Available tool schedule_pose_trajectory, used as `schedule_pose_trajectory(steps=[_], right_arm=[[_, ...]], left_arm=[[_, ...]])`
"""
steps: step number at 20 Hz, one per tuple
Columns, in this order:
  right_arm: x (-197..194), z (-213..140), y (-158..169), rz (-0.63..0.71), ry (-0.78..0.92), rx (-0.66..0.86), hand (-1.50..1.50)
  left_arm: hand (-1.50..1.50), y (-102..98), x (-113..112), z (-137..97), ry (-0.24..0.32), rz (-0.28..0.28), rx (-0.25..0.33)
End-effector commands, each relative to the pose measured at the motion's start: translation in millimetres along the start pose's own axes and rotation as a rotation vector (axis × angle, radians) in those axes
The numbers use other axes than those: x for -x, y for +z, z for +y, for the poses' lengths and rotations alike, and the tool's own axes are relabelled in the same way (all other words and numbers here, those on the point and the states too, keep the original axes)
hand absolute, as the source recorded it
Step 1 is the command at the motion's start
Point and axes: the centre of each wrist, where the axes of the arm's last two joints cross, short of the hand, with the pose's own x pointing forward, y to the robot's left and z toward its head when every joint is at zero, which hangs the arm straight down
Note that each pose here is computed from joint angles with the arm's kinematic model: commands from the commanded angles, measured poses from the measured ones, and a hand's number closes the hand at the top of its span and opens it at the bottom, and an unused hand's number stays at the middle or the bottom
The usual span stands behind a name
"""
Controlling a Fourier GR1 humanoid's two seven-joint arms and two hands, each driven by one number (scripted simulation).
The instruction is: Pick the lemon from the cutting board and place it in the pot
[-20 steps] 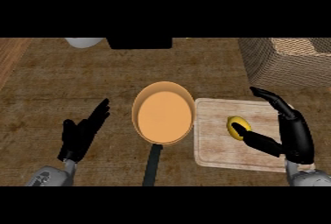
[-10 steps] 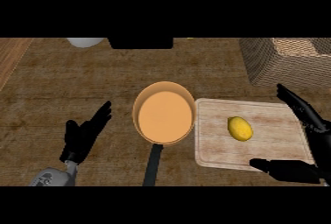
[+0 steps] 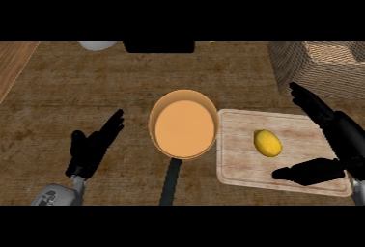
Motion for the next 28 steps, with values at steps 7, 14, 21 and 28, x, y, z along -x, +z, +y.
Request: schedule_pose_trajectory(steps=[7, 14, 21, 28], right_arm=[[52.0, 13.8, -25.1, 0.216, 0.150, -0.269, -1.50], [111.1, -12.8, -24.2, 0.173, 0.156, -0.137, -1.50], [125.6, -27.7, -27.1, 0.105, 0.019, -0.191, -1.50], [148.7, -5.5, -27.1, 0.045, -0.185, -0.218, -1.50]], left_arm=[[0.00, 2.9, 1.4, 7.0, 0.002, 0.015, -0.015], [0.00, -4.2, -6.1, 1.5, 0.005, 0.011, -0.013], [0.00, -4.6, -13.9, -0.9, -0.003, 0.028, 0.003], [0.00, 2.9, 8.2, 0.1, 0.002, 0.007, 0.005]])
